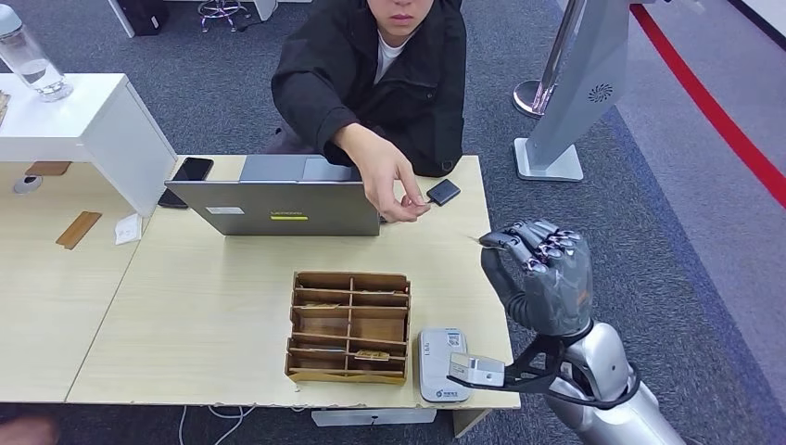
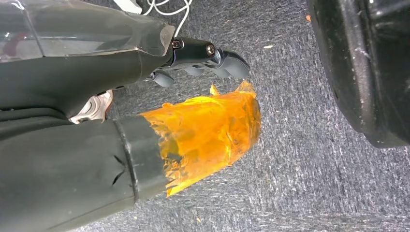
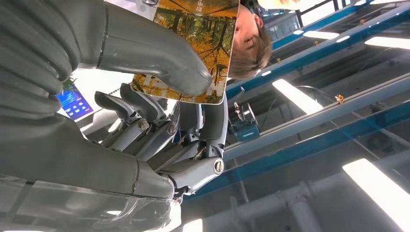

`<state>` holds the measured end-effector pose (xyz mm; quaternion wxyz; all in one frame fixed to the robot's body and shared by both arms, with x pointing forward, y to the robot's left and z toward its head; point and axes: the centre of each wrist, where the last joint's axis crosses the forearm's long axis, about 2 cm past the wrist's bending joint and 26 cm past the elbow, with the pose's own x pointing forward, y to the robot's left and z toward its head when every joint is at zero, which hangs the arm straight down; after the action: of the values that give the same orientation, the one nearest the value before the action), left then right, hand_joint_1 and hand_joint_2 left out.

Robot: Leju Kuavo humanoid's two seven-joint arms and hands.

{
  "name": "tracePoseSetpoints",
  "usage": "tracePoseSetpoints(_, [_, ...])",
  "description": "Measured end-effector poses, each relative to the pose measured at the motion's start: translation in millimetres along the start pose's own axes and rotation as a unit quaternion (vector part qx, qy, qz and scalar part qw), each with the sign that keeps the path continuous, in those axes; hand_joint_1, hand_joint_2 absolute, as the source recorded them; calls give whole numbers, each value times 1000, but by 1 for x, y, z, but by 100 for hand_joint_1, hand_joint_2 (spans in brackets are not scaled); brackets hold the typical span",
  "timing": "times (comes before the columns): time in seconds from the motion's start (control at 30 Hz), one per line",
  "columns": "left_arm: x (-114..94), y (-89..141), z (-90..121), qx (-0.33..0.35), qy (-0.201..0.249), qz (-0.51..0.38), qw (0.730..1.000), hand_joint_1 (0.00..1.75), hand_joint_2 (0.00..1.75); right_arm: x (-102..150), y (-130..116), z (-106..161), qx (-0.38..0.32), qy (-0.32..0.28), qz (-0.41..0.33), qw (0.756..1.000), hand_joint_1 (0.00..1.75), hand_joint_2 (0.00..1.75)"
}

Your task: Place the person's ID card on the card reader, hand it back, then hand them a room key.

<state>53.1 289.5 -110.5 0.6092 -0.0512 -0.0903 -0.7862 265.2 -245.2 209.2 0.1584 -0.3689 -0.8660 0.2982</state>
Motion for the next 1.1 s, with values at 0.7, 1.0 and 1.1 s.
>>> tracePoseSetpoints(0.7, [1, -1, 0, 6, 0, 8, 1000, 0, 0, -17, -12, 37, 106, 121, -257, 953, 175, 175])
tracePoseSetpoints(1.0, [1, -2, 0, 5, 0, 9, 1000, 0, 0, -26, -17, 42, 124, 141, -293, 938, 175, 175])
tracePoseSetpoints(1.1, [1, -3, 0, 6, 0, 9, 1000, 0, 0, -27, -18, 42, 128, 144, -300, 934, 175, 175])
